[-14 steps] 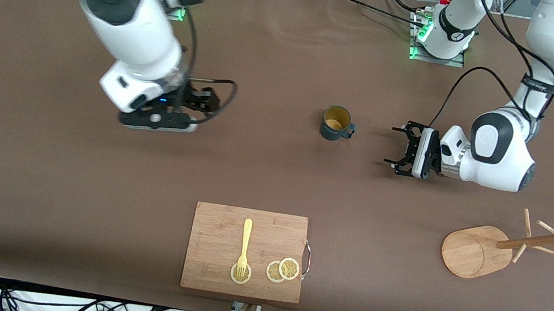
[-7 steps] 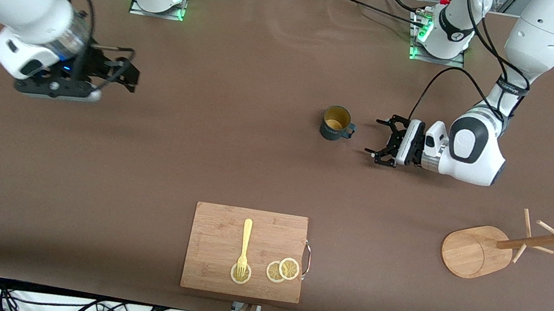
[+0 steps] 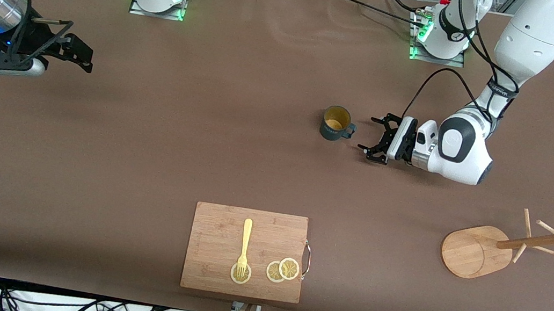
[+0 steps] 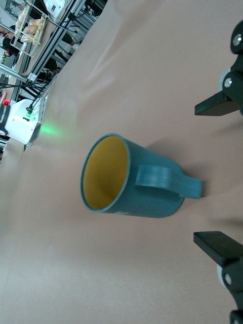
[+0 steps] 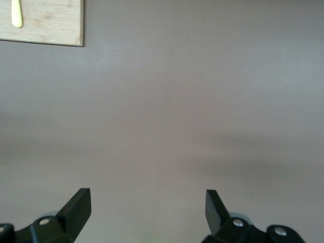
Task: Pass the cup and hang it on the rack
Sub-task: 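Withdraw the right gripper while the left gripper moves toward the mug, then grasp the teal mug by its handle with the left gripper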
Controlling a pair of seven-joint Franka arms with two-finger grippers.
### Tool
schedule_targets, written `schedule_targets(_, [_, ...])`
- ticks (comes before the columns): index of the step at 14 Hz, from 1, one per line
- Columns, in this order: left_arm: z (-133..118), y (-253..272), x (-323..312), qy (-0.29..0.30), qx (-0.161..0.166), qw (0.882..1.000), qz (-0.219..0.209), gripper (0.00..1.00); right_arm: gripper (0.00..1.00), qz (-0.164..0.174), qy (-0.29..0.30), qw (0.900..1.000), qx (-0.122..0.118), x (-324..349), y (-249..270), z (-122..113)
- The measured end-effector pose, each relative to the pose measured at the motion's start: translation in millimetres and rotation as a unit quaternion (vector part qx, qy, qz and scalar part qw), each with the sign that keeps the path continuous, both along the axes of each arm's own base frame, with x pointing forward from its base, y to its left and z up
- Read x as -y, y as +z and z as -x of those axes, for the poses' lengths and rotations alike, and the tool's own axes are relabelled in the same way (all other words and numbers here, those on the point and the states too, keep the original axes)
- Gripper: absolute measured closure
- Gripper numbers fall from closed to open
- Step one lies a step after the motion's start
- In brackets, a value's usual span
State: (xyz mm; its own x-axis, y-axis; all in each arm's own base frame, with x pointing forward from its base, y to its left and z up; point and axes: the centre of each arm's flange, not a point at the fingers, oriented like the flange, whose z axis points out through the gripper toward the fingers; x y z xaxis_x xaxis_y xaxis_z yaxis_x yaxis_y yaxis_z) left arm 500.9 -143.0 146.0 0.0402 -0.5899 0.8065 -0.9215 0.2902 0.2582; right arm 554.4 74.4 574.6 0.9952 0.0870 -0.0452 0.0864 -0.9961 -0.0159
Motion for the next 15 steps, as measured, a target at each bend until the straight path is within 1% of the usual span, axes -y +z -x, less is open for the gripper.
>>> schedule_targets(3, [2, -6, 9, 0.004, 0.002, 1.000, 0.004, 0.00, 0.00, 0.006, 0.004, 1.000, 0.001, -2, -1, 0])
schedule_targets(6, [1, -8, 14, 0.009, 0.009, 1.000, 0.001, 0.00, 0.00, 0.009, 0.010, 1.000, 0.010, -2, -5, -7])
schedule_targets(9, [3, -9, 20, 0.005, 0.012, 1.000, 0.002, 0.00, 0.00, 0.029, 0.023, 0.999, 0.018, -9, -2, -10])
schedule_targets(13, [-6, -3, 19, 0.007, 0.023, 1.000, 0.005, 0.00, 0.00, 0.031, 0.023, 0.999, 0.024, -8, 4, -11])
schedule_targets(15, [-5, -6, 19, 0.007, 0.020, 1.000, 0.004, 0.00, 0.00, 0.031, 0.020, 0.999, 0.023, -5, 4, -11])
